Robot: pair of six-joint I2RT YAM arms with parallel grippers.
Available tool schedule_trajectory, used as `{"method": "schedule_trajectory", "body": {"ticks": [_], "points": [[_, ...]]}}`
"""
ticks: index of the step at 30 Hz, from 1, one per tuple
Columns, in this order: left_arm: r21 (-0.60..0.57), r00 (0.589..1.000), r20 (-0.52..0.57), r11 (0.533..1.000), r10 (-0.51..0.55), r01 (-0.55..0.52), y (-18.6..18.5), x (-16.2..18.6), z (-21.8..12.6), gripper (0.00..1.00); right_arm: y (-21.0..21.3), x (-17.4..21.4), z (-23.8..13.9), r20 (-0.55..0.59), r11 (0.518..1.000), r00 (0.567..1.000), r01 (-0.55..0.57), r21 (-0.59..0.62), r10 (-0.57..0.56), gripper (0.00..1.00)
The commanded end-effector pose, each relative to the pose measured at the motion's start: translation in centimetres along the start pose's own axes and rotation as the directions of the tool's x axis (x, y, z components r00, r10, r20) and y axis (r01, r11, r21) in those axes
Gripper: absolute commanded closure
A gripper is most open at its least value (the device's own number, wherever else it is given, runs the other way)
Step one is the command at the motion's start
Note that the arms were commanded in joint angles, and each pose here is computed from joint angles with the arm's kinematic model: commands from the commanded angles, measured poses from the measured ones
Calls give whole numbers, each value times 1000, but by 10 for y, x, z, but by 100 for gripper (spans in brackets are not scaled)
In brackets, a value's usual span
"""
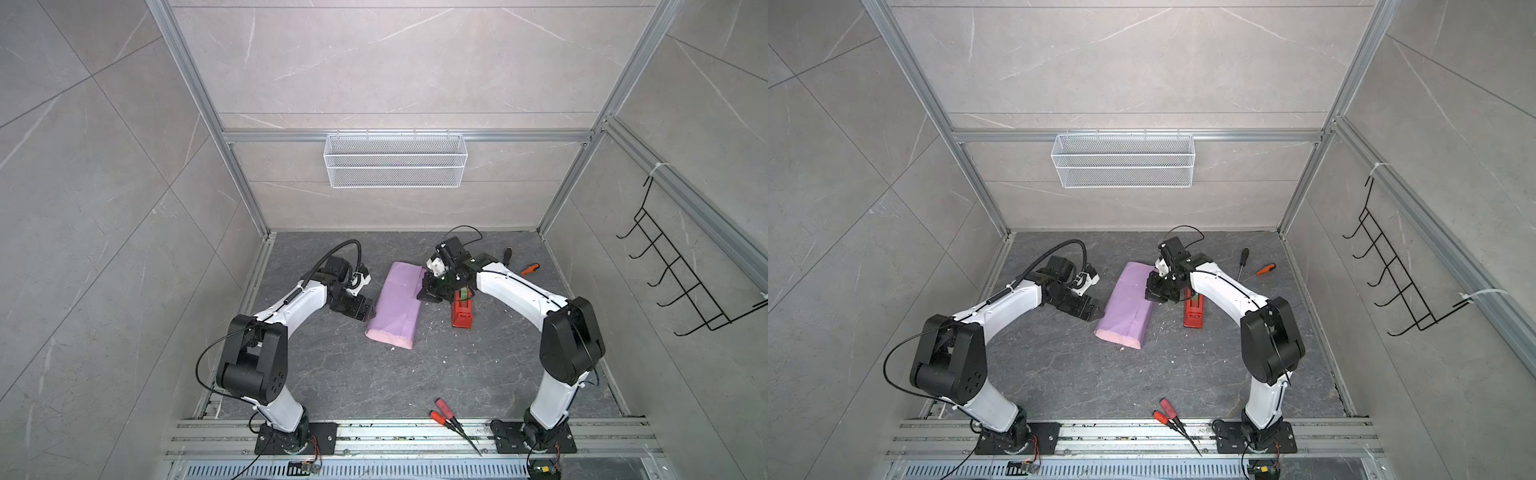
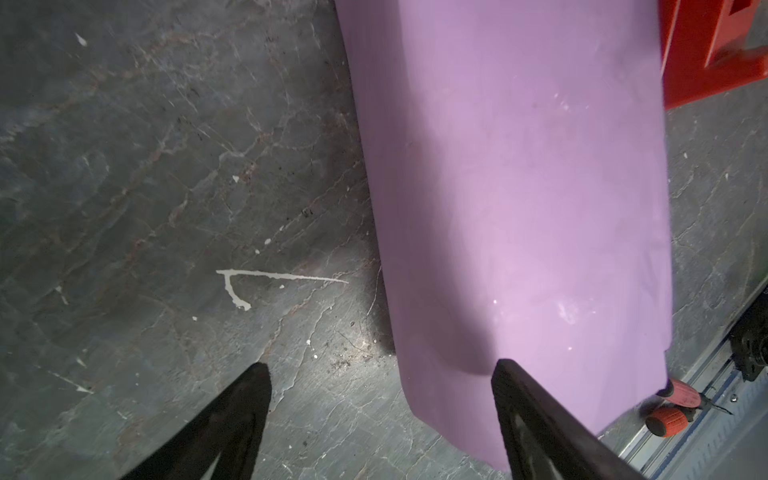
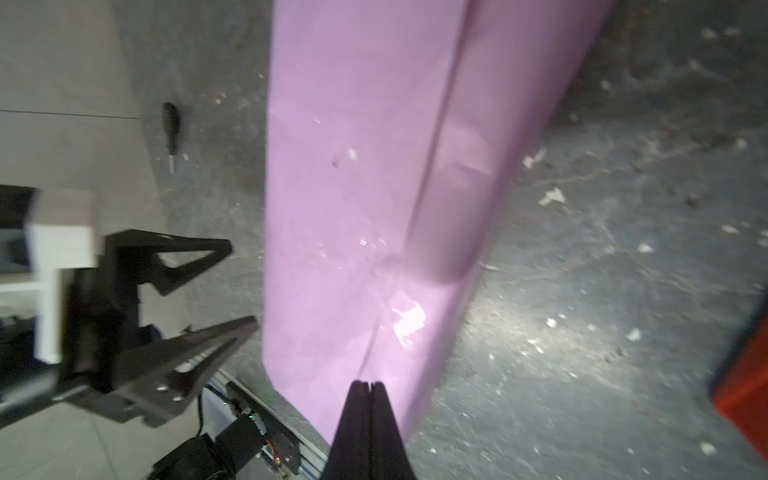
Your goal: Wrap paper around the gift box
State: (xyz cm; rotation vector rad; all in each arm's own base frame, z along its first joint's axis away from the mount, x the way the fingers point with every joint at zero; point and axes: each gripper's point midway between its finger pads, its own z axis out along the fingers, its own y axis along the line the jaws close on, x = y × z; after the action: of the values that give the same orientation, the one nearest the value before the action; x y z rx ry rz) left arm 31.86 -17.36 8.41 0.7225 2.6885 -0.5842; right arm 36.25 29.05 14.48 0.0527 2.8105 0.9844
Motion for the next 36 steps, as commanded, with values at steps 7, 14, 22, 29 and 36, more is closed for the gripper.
{"method": "schedule_trajectory", "body": {"ticks": [7,14,22,29,36], "points": [[-9,996,78,999,53,-53,-1,-18,-7,29,23,-15,49,-61,990,998,-12,-143,4,100],[71,993,97,995,67,-74,-20,-19,-15,29,-22,6,77,-117,993,991,-74,-87,63,100],[66,994,88,995,68,-74,-17,-21,-12,26,-33,16,80,-129,993,989,-83,-85,72,100],[53,993,23,992,113,-115,-28,-16,11,24,-6,12,57,-102,989,995,-13,-146,-2,100],[25,989,-11,988,149,-149,-32,-7,21,24,30,19,46,-112,964,993,8,-267,-40,98]]}}
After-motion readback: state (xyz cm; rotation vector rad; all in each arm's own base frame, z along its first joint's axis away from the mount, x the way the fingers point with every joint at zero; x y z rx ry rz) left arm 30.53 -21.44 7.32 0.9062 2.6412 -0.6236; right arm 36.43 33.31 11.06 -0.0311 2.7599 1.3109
